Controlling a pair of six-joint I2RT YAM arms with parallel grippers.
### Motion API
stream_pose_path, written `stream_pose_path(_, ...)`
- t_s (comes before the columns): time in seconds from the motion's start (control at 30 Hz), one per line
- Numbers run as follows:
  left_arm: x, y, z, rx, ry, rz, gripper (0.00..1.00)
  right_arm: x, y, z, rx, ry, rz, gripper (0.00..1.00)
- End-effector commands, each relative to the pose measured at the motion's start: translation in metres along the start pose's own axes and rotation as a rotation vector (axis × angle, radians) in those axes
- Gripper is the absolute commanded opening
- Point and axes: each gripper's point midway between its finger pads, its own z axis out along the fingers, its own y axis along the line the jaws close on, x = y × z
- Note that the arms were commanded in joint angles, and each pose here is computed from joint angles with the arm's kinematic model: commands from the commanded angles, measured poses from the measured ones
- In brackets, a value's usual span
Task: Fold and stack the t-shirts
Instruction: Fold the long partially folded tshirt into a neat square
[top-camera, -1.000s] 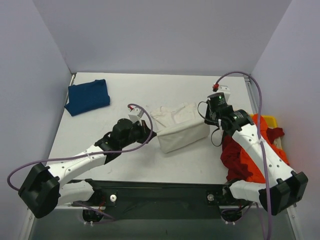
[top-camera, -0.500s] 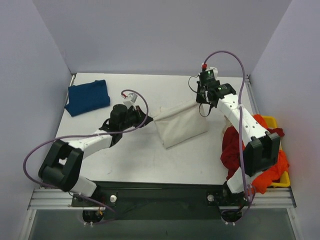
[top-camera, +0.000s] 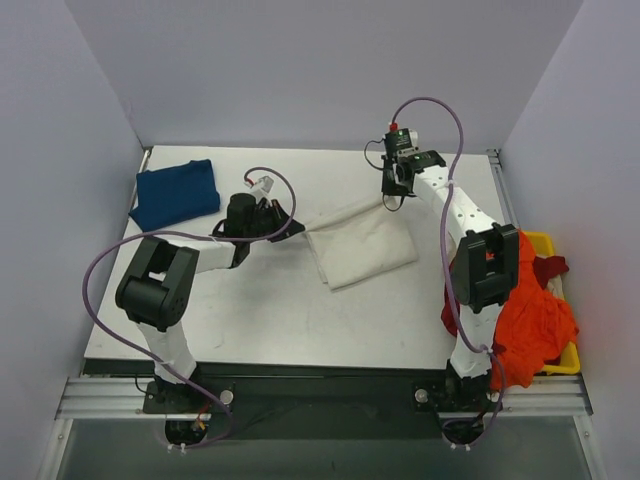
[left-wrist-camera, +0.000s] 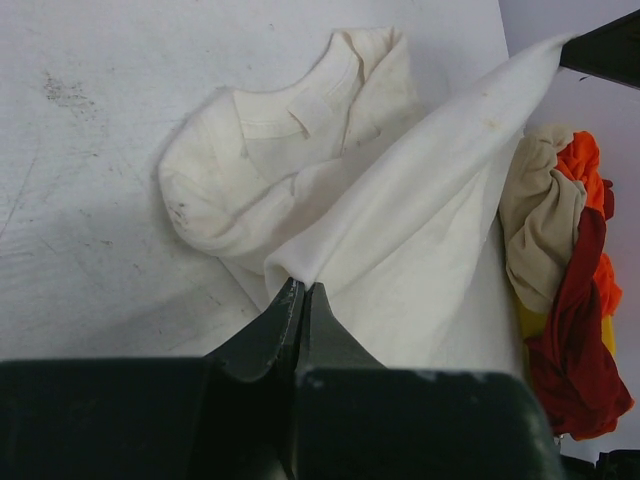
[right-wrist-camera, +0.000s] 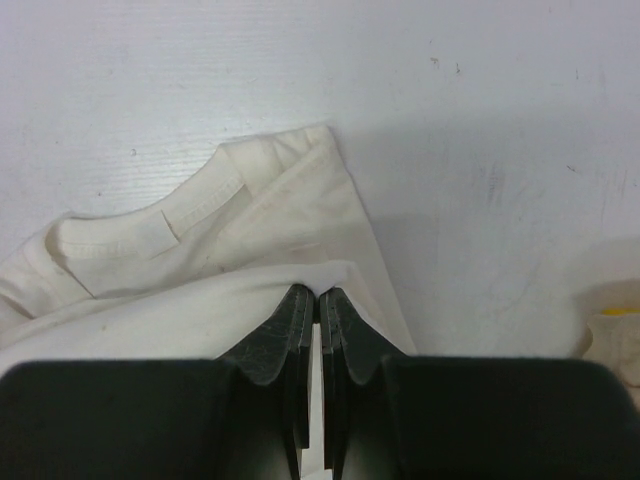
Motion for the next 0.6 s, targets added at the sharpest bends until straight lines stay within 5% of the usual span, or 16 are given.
stream_pose_path(0.0, -0.019, -0.004, 0.013, 0.052, -0.029, 0.002, 0.0, -0.031, -0.014, 0.002, 0.037, -0.068, 0.016, 0.0)
stream_pose_path(0.1, -0.021, 0.008, 0.016, 0.026, -0.041, -0.027, 0.01, -0.032, -0.012, 0.012, 0.026, -0.056, 0.014, 0.0)
stream_pose_path(0.13, -0.025, 0.012, 0.016, 0.008, -0.056, -0.031, 0.09, -0.037, -0.009, 0.013, 0.011, -0.064, 0.012, 0.0)
stream_pose_path(0.17, -0.028, 0.015, 0.016, -0.007, -0.067, -0.031, 0.18, -0.036, -0.007, 0.018, 0.005, -0.056, 0.005, 0.2)
stream_pose_path(0.2, -0.03, 0.016, 0.014, -0.03, -0.07, -0.015, 0.41, -0.036, -0.006, 0.019, -0.001, -0.048, 0.0, 0.35)
stream_pose_path(0.27, -0.037, 0.017, 0.01, -0.08, -0.103, 0.012, 0.56, -0.043, -0.003, 0.018, -0.013, -0.047, -0.014, 0.61)
stream_pose_path(0.33, -0.043, 0.017, 0.001, -0.125, -0.136, 0.047, 0.7, -0.042, -0.003, 0.013, -0.018, -0.043, -0.016, 0.66)
stream_pose_path(0.57, -0.029, -0.006, -0.015, -0.088, -0.149, 0.086, 0.73, -0.02, 0.005, -0.019, -0.103, -0.035, -0.011, 0.67)
